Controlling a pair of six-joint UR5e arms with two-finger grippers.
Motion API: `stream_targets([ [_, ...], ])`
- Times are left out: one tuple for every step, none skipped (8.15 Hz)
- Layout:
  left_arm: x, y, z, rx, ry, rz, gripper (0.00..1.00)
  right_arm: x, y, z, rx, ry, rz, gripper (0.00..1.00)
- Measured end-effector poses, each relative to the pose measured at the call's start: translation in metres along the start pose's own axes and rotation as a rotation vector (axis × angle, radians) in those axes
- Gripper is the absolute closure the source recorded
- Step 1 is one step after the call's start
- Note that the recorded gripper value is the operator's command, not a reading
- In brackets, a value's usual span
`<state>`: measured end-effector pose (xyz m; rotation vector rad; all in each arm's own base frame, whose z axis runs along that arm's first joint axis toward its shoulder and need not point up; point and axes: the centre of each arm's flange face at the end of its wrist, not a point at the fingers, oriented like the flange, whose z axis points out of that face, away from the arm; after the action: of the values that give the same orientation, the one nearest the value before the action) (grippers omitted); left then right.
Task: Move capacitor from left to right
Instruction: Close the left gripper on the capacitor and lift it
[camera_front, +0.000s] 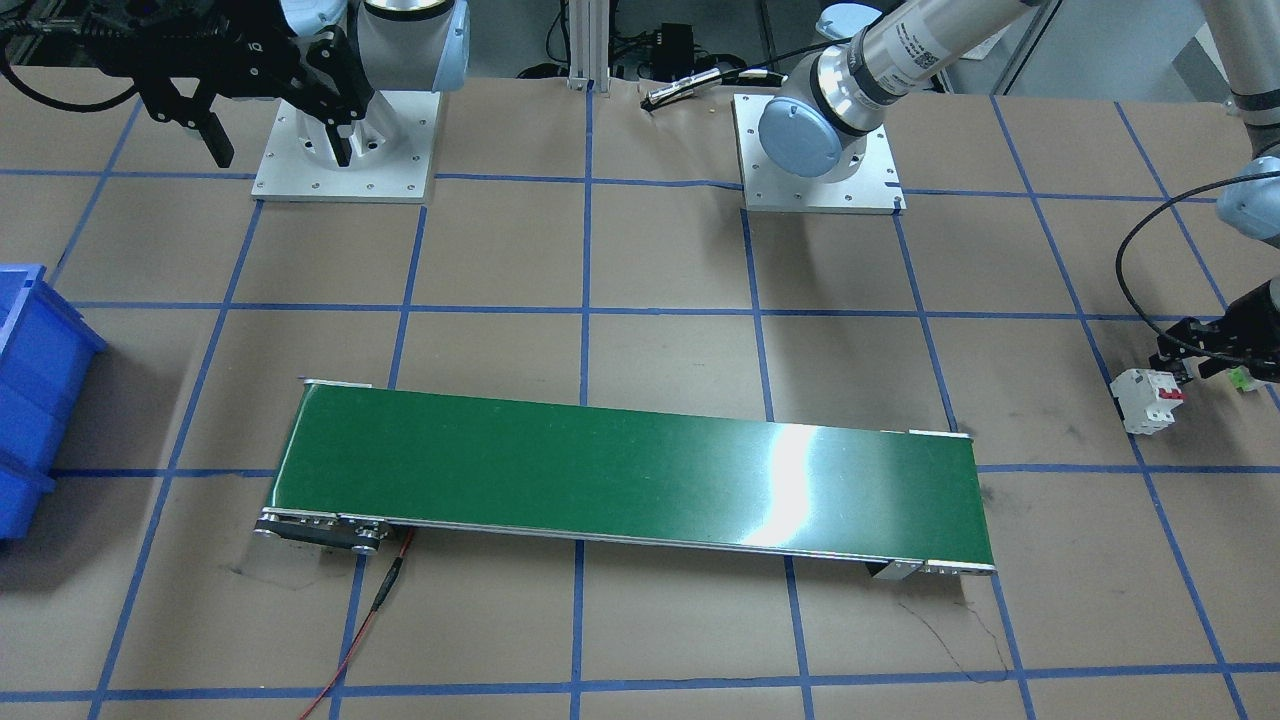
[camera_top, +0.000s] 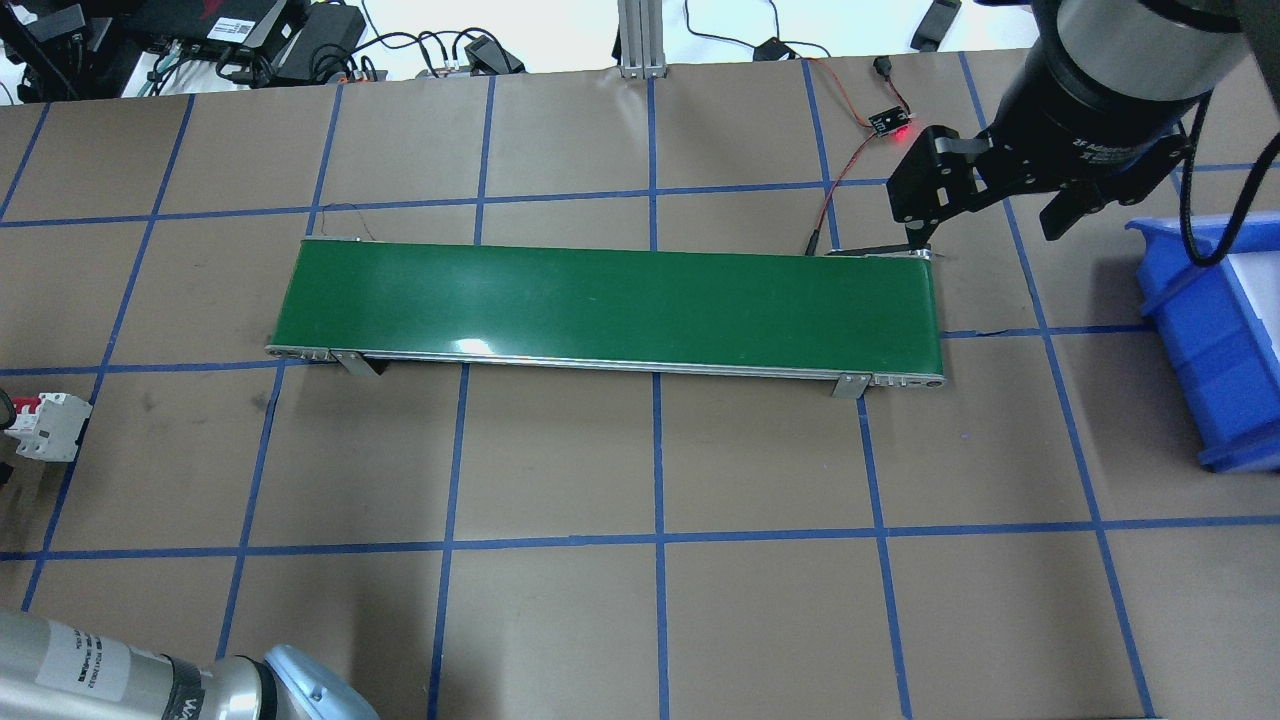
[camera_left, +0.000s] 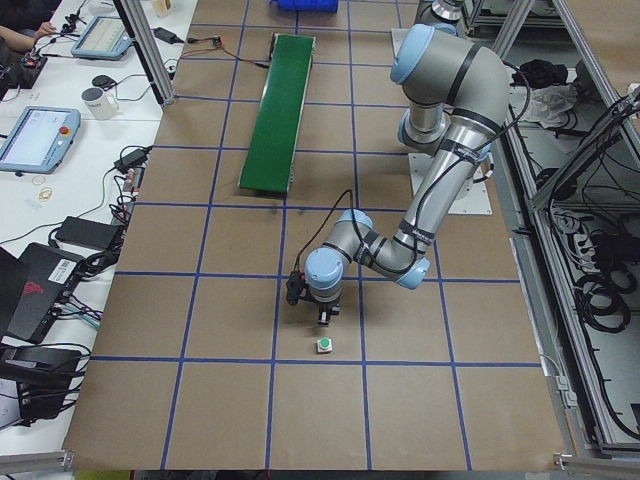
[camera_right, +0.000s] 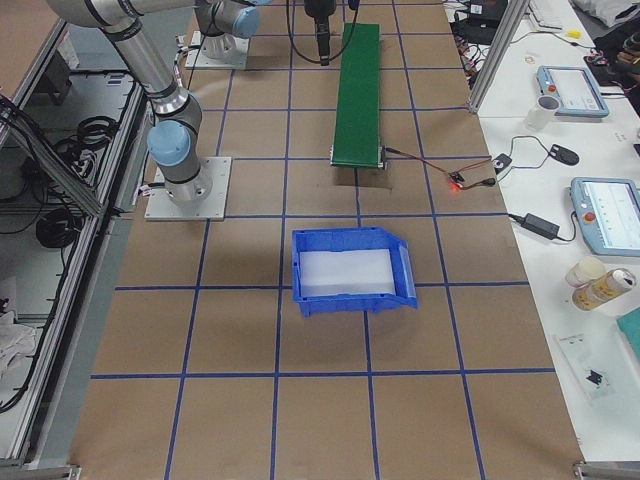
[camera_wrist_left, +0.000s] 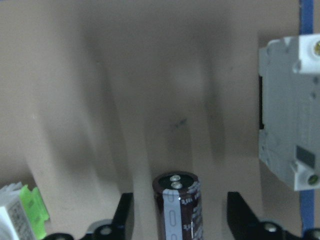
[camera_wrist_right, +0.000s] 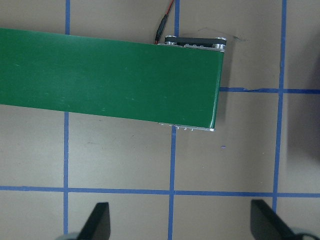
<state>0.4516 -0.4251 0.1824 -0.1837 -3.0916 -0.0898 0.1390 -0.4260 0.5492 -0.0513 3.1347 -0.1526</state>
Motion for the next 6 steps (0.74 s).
stream_targets([
  [0.0, 0.0, 0.001, -0.001, 0.002, 0.002, 0.73, 0.0, 0.0, 0.0, 0.0, 0.0, 0.0, 0.0],
  [-0.001, 0.0, 0.002, -0.001, 0.002, 0.005, 0.86, 0.0, 0.0, 0.0, 0.0, 0.0, 0.0, 0.0],
  [-0.001, 0.0, 0.001, 0.0, 0.002, 0.007, 0.99, 0.0, 0.0, 0.0, 0.0, 0.0, 0.0, 0.0],
  [-0.001, 0.0, -0.004, 0.001, -0.002, 0.008, 1.0, 0.0, 0.0, 0.0, 0.0, 0.0, 0.0, 0.0],
  [0.0, 0.001, -0.012, -0.001, -0.003, 0.009, 1.0, 0.0, 0.0, 0.0, 0.0, 0.0, 0.0, 0.0],
  [0.004, 0.003, -0.023, -0.011, 0.018, 0.009, 1.0, 0.0, 0.0, 0.0, 0.001, 0.0, 0.0, 0.0],
])
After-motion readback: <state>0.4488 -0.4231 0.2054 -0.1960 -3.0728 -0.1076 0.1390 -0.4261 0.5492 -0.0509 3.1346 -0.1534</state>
